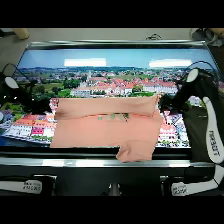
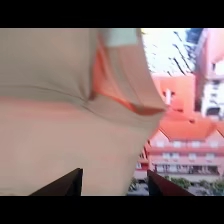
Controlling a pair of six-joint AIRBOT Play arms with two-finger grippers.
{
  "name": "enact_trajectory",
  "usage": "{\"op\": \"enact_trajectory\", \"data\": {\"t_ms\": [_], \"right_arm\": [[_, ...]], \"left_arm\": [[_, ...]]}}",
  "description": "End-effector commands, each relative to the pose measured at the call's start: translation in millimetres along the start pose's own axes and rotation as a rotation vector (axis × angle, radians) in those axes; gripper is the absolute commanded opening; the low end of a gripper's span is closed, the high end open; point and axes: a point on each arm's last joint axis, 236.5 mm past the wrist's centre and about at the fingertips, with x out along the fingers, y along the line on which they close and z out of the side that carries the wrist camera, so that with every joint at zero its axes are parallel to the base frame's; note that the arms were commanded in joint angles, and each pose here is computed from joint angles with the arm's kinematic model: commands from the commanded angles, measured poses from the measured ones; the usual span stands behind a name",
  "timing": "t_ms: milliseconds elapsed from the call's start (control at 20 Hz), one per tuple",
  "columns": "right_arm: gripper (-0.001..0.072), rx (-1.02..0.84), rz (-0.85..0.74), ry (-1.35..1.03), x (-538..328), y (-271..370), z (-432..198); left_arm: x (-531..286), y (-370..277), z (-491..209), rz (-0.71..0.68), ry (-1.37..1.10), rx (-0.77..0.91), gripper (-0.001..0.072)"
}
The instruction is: Fold the shirts.
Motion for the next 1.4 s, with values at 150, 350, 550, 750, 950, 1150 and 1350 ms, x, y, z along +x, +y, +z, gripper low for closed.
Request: {"op": "enact_trajectory", "data": {"t_ms": [150,350,550,750,950,1150,1350], "right_arm": [[0.0438,0.072,0.059,-0.092,28.2,-25.8,-85.9],[0.0438,0.063,0.075,-0.072,47.3,-25.6,-103.9],[0.0438,0.039,0.074,-0.057,47.8,-25.5,-107.7],[0.0438,0.019,0.075,-0.036,48.0,-25.0,-112.8],[0.0438,0.012,0.076,-0.042,48.1,-24.8,-111.4],[0.0439,0.015,0.149,0.05,71.3,-12.7,-139.4],[0.0439,0.023,0.276,0.152,100.9,9.0,-177.1]], "left_arm": [[53.0,24.8,-141.4,-0.014,0.078,-0.144,0.0562],[89.1,16.2,-173.0,-0.064,0.1,-0.181,0.0558],[96.6,18.4,-157.5,-0.064,0.025,-0.202,0.0537],[95.4,17.3,-145.2,-0.073,-0.025,-0.207,0.0429],[87.3,18.2,-130.6,-0.068,-0.071,-0.198,0.0149],[86.9,17.6,-130.2,-0.071,-0.071,-0.198,0.0025],[86.6,14.3,-131.2,-0.083,-0.066,-0.18,0.0022]]}}
